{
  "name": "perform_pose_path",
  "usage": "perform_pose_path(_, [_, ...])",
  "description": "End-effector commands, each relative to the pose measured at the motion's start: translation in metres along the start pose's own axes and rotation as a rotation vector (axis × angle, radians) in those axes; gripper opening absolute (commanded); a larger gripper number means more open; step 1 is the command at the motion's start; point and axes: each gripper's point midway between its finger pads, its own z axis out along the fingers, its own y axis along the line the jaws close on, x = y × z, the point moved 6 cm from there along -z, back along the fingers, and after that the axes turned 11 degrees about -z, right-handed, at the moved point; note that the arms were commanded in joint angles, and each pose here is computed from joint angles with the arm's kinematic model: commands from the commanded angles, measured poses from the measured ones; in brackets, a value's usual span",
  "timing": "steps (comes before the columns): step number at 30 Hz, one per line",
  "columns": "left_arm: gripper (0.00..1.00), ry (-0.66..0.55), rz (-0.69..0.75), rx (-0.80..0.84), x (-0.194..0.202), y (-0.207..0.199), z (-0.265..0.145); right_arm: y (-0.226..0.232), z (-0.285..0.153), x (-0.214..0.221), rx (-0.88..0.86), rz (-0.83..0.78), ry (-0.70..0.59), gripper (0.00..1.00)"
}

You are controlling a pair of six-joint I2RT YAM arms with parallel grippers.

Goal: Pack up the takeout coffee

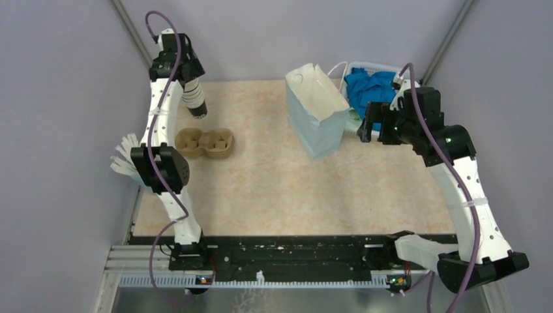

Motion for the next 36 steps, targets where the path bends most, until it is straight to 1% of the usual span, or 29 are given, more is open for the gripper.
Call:
perform_pose_path(1, [0.79,-0.03,-0.076,-0.082,-0.028,0.037,0.008,-0.006,0.003,-0.015,0.05,-0.012,-0.068,0.99])
perform_pose_path(5, [0.7,0.024,-0.079,-0.081,-0.028,0.06,0.027,-0.007,0.01,-0.014,0.057,-0.019,-0.065,0.99])
perform_pose_path(8, [0.61,0.076,-0.086,-0.06,-0.022,0.067,0.041,-0.008,0.016,-0.014,0.058,-0.024,-0.063,0.99])
perform_pose_path(12, [0.6,0.094,-0.076,-0.013,-0.02,0.063,0.053,-0.008,0.021,-0.015,0.055,-0.029,-0.058,0.99])
perform_pose_path(17, [0.58,0.096,-0.069,-0.003,-0.018,0.061,0.064,-0.008,0.029,-0.015,0.052,-0.031,-0.044,0.99])
perform_pose_path(22, [0.45,0.106,-0.07,0.003,-0.014,0.061,0.073,-0.007,0.033,-0.015,0.05,-0.033,-0.039,0.99])
perform_pose_path(25, [0.4,0.1,-0.072,-0.003,-0.014,0.061,0.075,-0.007,0.035,-0.015,0.05,-0.031,-0.034,0.99])
perform_pose_path(28, [0.39,0.09,-0.068,-0.01,-0.016,0.062,0.074,-0.007,0.037,-0.014,0.046,-0.03,-0.033,0.99])
perform_pose_path(32, [0.32,0.095,-0.065,-0.007,-0.015,0.061,0.075,-0.006,0.04,-0.012,0.039,-0.025,-0.024,0.99])
perform_pose_path(36, [0.28,0.1,-0.068,-0.002,-0.015,0.061,0.076,-0.006,0.04,-0.011,0.04,-0.025,-0.026,0.99])
